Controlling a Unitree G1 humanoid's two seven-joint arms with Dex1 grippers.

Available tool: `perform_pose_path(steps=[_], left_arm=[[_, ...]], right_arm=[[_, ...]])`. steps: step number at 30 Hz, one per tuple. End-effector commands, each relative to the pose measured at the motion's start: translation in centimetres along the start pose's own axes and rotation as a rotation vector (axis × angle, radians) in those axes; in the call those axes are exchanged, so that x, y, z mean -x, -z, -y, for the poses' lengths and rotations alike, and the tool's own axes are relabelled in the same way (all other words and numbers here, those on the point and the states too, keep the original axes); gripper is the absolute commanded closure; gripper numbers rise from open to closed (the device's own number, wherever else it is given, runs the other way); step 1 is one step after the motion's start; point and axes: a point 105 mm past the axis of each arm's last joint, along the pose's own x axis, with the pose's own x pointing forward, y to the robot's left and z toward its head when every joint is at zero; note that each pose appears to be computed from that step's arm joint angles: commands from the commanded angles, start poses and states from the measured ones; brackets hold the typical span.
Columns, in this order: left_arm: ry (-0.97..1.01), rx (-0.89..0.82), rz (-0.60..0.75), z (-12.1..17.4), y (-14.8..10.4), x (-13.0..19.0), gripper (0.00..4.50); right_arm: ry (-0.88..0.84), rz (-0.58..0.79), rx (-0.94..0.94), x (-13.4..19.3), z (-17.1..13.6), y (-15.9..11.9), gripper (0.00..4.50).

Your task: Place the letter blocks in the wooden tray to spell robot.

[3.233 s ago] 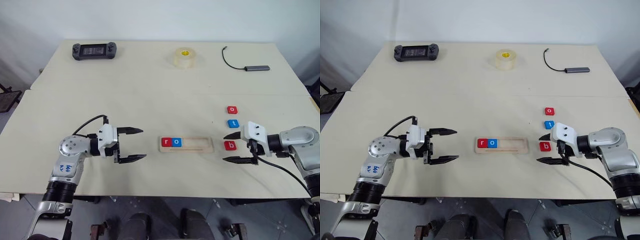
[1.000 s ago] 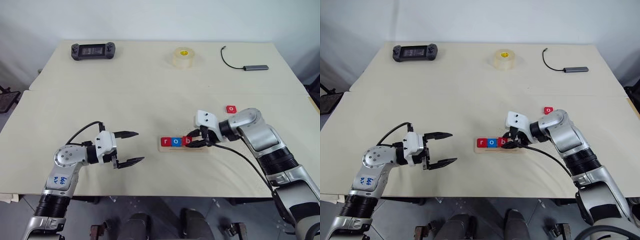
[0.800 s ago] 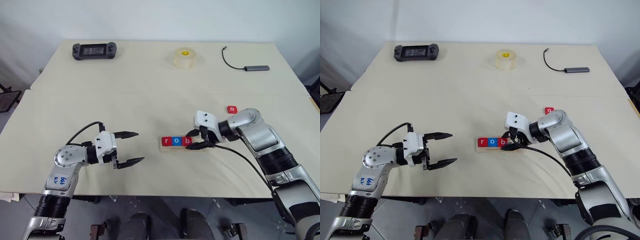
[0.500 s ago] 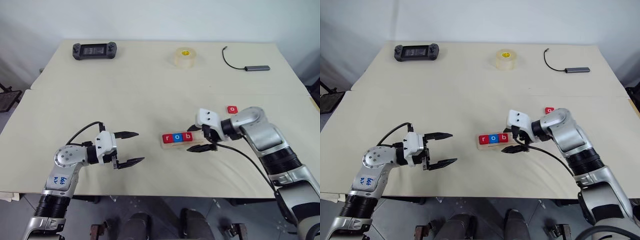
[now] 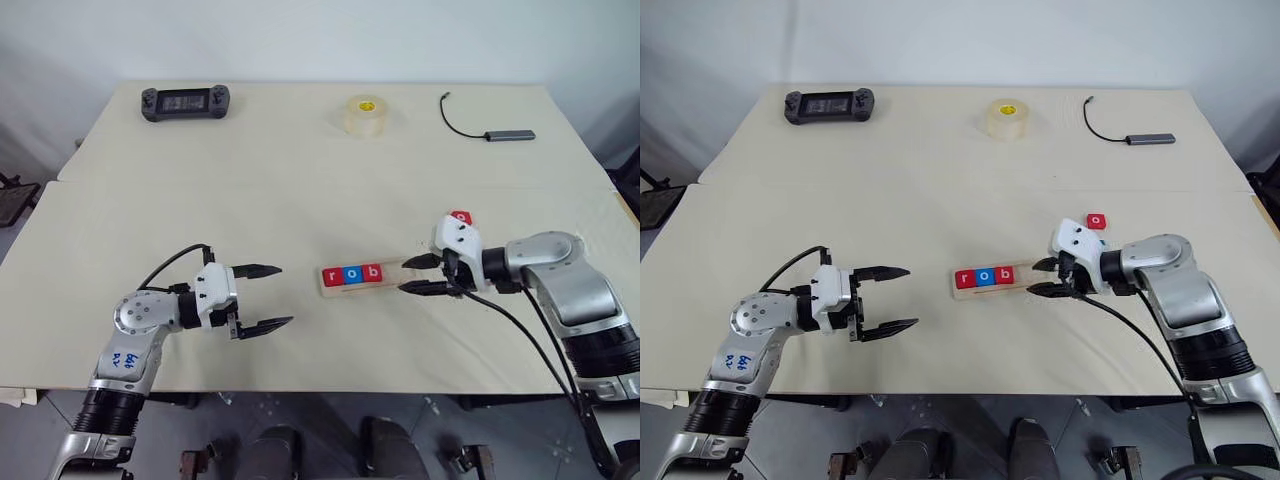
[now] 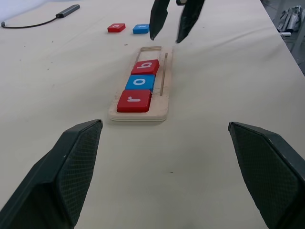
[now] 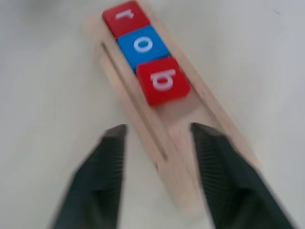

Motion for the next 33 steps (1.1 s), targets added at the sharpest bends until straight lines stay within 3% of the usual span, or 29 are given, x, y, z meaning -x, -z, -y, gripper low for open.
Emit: perform_pose_path(steps=[1,3,14,19,28,33], left_arm=[[0.003,-0.031,0.026,-0.2,-0.9,0.0,0.0],[0.003,-0.032,0.026,-0.3,-0.9,0.0,0.0],[-0.013,-0.037,0.02,-0.2,-1.0,0.3,0.0],[-0.023,-0.036,0.021,-0.2,-1.1,0.5,0.0],[-0.02,-0.033,0.023,-0.2,-1.0,0.2,0.0],[-0.018,-0.034,0.026,-0.2,-1.0,0.1,0.0]], right_arm=[[0.002,0.018,0.029,-0.8,-0.2,-1.4,3.78],[-0.003,0.016,0.026,-1.2,-0.4,-1.4,4.48],[0.01,0.029,0.017,-2.7,-0.4,-1.8,4.48],[-0.043,0.11,0.023,-1.1,-0.7,-3.5,4.48],[0.163,0.081,0.076,-1.5,5.3,-3.2,4.48],[0.126,0.045,0.093,-3.3,5.8,-2.6,4.48]])
